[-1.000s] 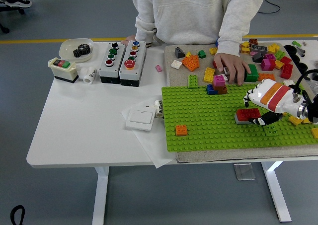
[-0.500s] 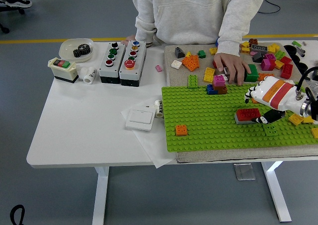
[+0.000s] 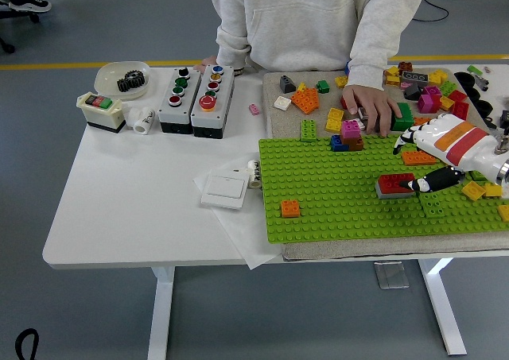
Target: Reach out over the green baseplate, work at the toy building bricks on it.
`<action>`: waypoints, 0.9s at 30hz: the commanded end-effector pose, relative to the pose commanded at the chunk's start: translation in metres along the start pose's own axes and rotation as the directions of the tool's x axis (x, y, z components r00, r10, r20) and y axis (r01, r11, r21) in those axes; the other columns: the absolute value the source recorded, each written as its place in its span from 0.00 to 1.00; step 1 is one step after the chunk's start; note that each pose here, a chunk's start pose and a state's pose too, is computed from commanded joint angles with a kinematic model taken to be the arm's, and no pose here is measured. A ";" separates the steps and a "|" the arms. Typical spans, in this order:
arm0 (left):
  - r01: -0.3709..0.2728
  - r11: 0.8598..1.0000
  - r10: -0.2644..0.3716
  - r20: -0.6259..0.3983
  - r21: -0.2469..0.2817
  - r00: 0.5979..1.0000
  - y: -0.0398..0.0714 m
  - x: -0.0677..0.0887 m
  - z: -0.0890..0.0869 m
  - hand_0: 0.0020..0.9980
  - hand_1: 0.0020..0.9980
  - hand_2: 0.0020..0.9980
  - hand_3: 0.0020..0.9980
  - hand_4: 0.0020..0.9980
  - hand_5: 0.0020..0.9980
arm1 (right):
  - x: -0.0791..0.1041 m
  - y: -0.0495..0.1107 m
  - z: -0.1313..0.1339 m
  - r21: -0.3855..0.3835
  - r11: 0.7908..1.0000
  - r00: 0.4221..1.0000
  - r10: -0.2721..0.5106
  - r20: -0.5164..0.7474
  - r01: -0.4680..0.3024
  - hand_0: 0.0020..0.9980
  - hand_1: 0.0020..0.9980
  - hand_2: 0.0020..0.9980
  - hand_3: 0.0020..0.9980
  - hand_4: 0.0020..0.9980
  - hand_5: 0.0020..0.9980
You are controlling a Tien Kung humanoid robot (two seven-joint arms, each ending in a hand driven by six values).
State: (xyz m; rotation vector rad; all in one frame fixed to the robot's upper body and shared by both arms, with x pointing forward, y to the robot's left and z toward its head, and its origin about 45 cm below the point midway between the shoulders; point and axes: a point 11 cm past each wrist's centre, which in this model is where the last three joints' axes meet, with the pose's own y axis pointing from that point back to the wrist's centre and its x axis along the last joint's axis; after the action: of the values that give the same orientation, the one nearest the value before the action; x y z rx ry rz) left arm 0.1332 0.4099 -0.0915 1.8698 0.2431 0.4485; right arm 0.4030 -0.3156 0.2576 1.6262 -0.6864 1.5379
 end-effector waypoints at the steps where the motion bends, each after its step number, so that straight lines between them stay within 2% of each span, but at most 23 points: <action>1: 0.000 1.000 0.000 0.000 0.000 1.000 0.000 0.000 0.000 0.78 0.77 0.77 0.61 0.69 0.59 | -0.003 0.003 -0.002 0.000 1.000 0.999 0.000 0.048 0.000 0.56 0.64 0.70 0.62 0.85 0.50; 4: 0.001 1.000 -0.001 -0.002 0.000 1.000 0.000 -0.001 0.000 0.78 0.77 0.77 0.61 0.69 0.59 | -0.006 0.007 -0.005 0.003 1.000 0.995 0.003 0.101 -0.003 0.56 0.64 0.70 0.62 0.85 0.50; 5: 0.001 1.000 -0.001 -0.002 0.000 1.000 0.000 -0.001 0.000 0.78 0.77 0.77 0.61 0.68 0.59 | -0.007 0.009 -0.007 0.007 1.000 0.994 0.001 0.111 -0.002 0.72 0.70 0.74 0.62 0.82 0.51; 14: 0.003 1.000 -0.003 0.003 0.001 1.000 -0.001 -0.002 -0.001 0.78 0.77 0.77 0.61 0.69 0.59 | -0.021 0.017 -0.018 0.034 0.999 0.987 -0.028 0.155 0.023 0.74 0.71 0.74 0.63 0.81 0.51; 27: 0.008 1.000 -0.008 0.012 0.002 1.000 -0.001 -0.005 -0.001 0.78 0.77 0.77 0.61 0.69 0.60 | -0.041 0.020 -0.020 0.033 0.997 0.985 -0.081 0.155 0.077 0.75 0.71 0.74 0.63 0.82 0.53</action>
State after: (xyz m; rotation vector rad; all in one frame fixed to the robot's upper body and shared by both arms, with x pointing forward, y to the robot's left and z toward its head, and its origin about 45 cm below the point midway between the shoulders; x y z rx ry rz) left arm 0.1285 0.4095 -0.0930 1.8725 0.2425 0.4318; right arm 0.3706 -0.3154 0.2205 1.7869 -0.6790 1.3786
